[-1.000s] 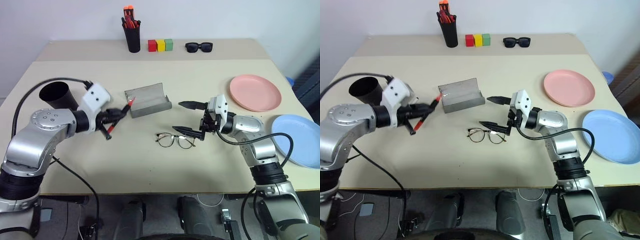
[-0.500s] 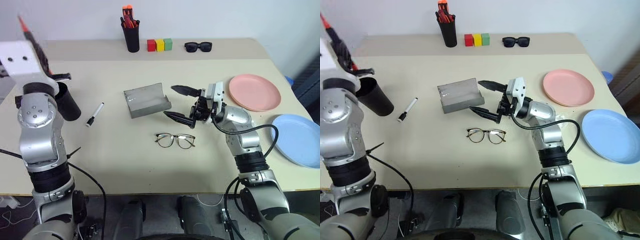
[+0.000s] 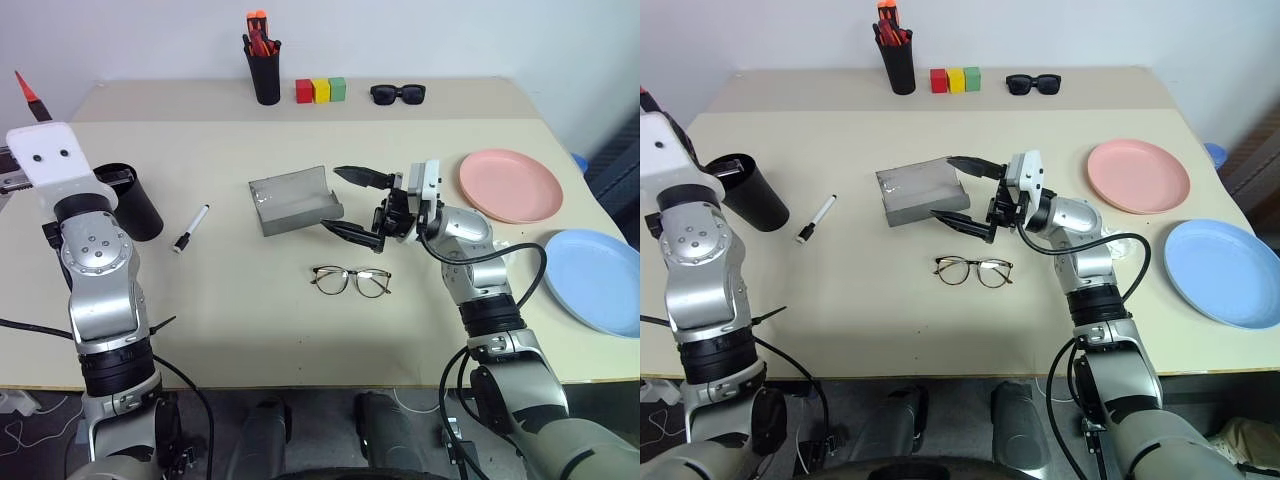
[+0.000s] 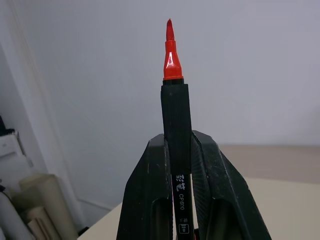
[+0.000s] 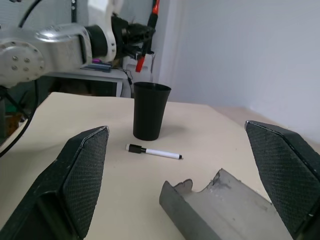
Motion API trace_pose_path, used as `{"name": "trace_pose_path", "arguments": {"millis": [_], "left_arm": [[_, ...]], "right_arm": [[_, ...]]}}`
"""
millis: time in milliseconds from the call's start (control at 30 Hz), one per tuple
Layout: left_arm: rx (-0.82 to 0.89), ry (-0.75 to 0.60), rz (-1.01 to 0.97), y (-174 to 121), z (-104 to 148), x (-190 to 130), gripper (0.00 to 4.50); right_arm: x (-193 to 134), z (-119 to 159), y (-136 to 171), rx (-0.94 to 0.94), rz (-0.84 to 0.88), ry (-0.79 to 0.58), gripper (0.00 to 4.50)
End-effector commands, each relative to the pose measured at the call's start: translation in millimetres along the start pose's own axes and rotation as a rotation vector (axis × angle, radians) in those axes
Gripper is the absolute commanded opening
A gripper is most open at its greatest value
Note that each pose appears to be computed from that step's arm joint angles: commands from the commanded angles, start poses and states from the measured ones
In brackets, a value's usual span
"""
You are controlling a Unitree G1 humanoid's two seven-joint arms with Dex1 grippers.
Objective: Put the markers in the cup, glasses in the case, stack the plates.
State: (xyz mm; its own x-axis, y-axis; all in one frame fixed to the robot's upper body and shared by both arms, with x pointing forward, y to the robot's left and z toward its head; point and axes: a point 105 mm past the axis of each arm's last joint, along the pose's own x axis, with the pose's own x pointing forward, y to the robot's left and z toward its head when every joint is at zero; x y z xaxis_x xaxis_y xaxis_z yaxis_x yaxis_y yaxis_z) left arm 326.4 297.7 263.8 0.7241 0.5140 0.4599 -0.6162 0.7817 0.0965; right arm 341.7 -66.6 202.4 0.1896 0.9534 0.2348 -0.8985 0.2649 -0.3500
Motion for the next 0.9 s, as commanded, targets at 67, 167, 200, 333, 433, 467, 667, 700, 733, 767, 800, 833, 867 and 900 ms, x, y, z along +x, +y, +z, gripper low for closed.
{"name": "trace_pose_path", "arguments": {"millis": [67,167,200,333,433,467,667,700,733,767,800,833,867,900], "left_arm": [[0.029,-0.065,0.017,4,12,10,0.10],[0.055,-0.054,0.018,3,6,15,0.10],[0.067,-0.055,0.008,0,2,17,0.10],[0.077,-0.042,-0.013,-8,-8,21,0.10],[0.085,-0.025,-0.028,-12,-17,21,0.10],[0.090,-0.016,-0.034,-13,-21,21,0.10],[0.077,0.005,-0.068,-19,-28,18,2.37],[0.072,0.009,-0.073,-20,-28,17,2.89],[0.062,0.013,-0.075,-20,-28,17,3.37],[0.045,0.004,-0.092,-23,-25,17,3.89],[0.027,-0.003,-0.108,-25,-22,16,3.89],[0.003,-0.005,-0.127,-29,-18,15,3.89],[-0.017,-0.025,-0.162,-35,-9,13,3.89],[-0.029,-0.037,-0.186,-39,-4,12,3.89]], "right_arm": [[1,11,-3,-0.038,-0.016,-0.042,4.50],[-1,10,-2,-0.039,-0.027,-0.041,4.50],[-2,10,-3,-0.040,-0.034,-0.041,4.50],[-6,10,-2,-0.045,-0.049,-0.037,4.50],[-8,11,-2,-0.047,-0.058,-0.035,4.50],[-9,11,-2,-0.048,-0.061,-0.033,4.50],[-13,11,-3,-0.056,-0.083,-0.022,4.50],[-13,11,-4,-0.056,-0.085,-0.021,4.50],[-14,11,-4,-0.056,-0.086,-0.020,4.50],[-14,11,-4,-0.056,-0.087,-0.019,4.50],[-14,11,-4,-0.056,-0.088,-0.018,4.50],[-14,11,-4,-0.056,-0.089,-0.017,4.50],[-14,11,-4,-0.057,-0.091,-0.016,4.50],[-14,11,-5,-0.057,-0.093,-0.015,4.50]]}}
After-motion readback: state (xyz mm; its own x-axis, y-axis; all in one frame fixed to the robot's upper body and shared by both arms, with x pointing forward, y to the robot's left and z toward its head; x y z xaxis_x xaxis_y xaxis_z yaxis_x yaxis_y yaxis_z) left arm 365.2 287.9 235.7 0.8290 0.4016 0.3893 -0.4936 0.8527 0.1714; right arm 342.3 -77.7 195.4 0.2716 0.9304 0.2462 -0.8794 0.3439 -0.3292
